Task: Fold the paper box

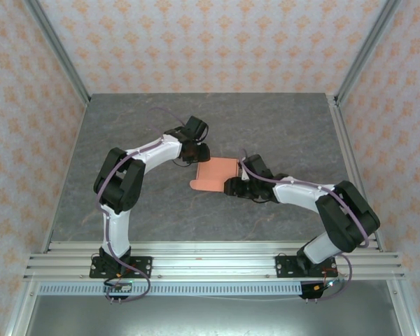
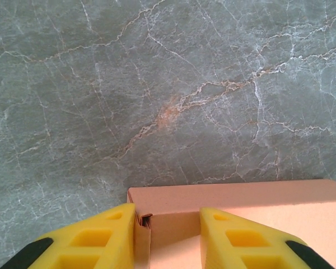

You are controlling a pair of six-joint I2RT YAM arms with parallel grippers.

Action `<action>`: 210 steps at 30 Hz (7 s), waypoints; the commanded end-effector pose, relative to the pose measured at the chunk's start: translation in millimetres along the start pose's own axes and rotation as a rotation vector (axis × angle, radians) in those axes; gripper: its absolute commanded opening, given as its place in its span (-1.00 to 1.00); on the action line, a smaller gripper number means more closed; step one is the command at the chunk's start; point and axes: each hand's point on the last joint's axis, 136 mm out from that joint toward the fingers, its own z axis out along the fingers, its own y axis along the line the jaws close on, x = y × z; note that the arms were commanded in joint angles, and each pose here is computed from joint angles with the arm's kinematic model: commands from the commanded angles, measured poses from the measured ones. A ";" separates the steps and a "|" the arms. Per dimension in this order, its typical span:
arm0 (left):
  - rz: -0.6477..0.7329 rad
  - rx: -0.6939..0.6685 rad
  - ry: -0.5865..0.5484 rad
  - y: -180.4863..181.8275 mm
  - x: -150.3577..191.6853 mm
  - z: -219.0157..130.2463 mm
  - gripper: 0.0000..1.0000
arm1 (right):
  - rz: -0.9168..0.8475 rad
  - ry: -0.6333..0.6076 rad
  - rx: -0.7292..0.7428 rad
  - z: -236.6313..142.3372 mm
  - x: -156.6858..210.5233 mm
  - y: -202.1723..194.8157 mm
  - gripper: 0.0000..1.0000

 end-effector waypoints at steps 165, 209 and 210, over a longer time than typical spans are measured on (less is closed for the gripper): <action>-0.006 0.087 -0.067 -31.3 115.0 -37.2 0.78 | -0.064 -0.055 0.177 0.1 -69.1 -28.3 -0.04; -0.014 0.153 0.002 -50.6 121.1 -22.9 0.65 | -0.062 -0.032 0.174 10.0 -64.3 -28.5 -0.09; -0.014 0.153 -0.001 -50.9 120.3 -23.3 0.65 | -0.063 -0.031 0.174 10.4 -63.9 -28.8 -0.09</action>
